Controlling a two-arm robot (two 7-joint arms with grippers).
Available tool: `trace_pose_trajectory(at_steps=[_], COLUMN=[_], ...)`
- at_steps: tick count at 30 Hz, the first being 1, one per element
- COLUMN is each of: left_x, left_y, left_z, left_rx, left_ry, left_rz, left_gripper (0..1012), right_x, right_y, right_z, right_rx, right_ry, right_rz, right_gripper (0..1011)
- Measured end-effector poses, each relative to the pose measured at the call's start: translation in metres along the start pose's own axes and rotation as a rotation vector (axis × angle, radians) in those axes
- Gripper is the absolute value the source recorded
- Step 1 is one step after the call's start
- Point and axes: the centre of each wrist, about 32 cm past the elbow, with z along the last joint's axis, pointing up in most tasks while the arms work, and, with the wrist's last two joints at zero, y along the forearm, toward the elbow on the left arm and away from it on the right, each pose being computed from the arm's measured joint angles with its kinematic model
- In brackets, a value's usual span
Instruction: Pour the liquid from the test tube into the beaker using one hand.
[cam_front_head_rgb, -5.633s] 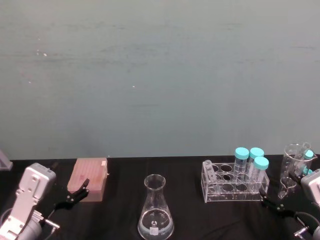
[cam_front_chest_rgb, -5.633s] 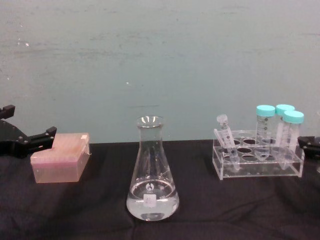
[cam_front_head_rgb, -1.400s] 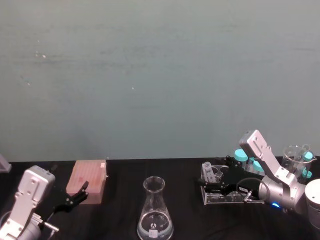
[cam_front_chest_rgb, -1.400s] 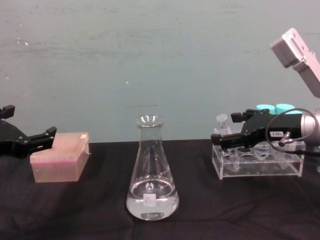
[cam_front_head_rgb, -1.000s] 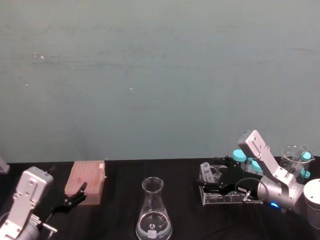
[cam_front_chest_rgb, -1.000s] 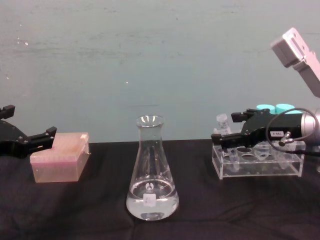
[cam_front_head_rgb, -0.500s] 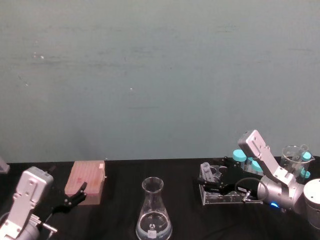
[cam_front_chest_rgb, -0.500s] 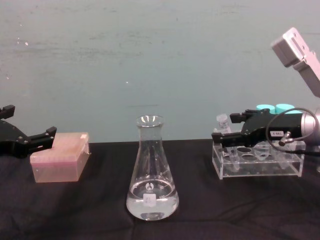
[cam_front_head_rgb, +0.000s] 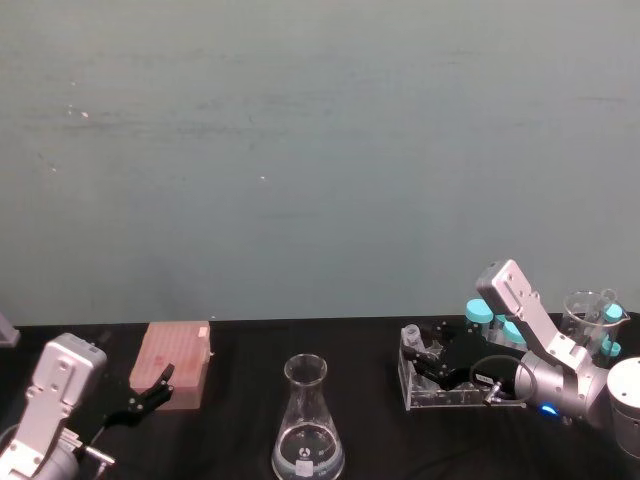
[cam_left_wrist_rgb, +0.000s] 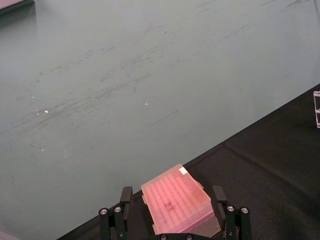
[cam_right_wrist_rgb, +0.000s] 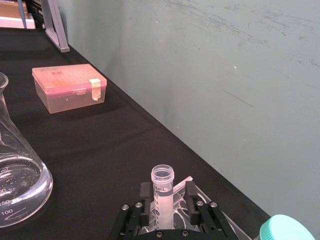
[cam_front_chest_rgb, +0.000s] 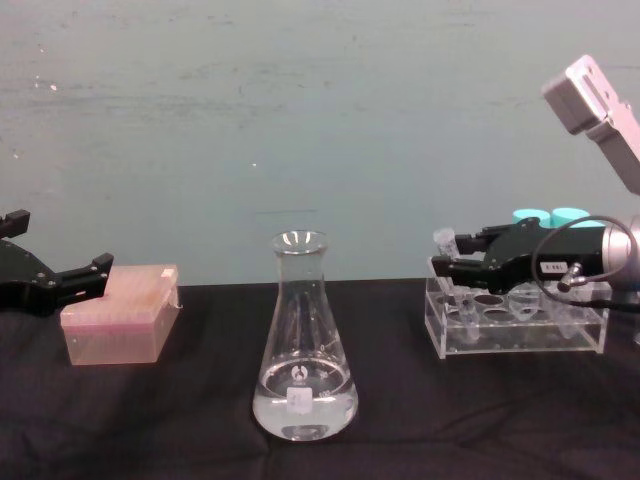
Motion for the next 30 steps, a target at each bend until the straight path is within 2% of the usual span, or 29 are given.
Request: trace_pose_trajectory(at_steps=[2,4,5,6,10,30], left_x=[0.0,0.0,0.0,0.0,0.0,0.0], left_y=[0.0,0.0,0.0,0.0,0.0,0.0], left_z=[0.0,0.0,0.0,0.0,0.0,0.0], left_rx=[0.0,0.0,0.0,0.0,0.0,0.0], left_ry=[0.0,0.0,0.0,0.0,0.0,0.0], left_rz=[0.0,0.0,0.0,0.0,0.0,0.0], left_gripper=[1000,1000,1000,1000,1000,1000], right_x=[0.0,0.0,0.0,0.0,0.0,0.0], right_y=[0.0,0.0,0.0,0.0,0.0,0.0], right_z=[0.0,0.0,0.0,0.0,0.0,0.0], right_rx=[0.0,0.0,0.0,0.0,0.0,0.0], right_ry=[0.0,0.0,0.0,0.0,0.0,0.0], right_rz=[0.0,0.0,0.0,0.0,0.0,0.0], right_gripper=[421,317,317,257,192,192])
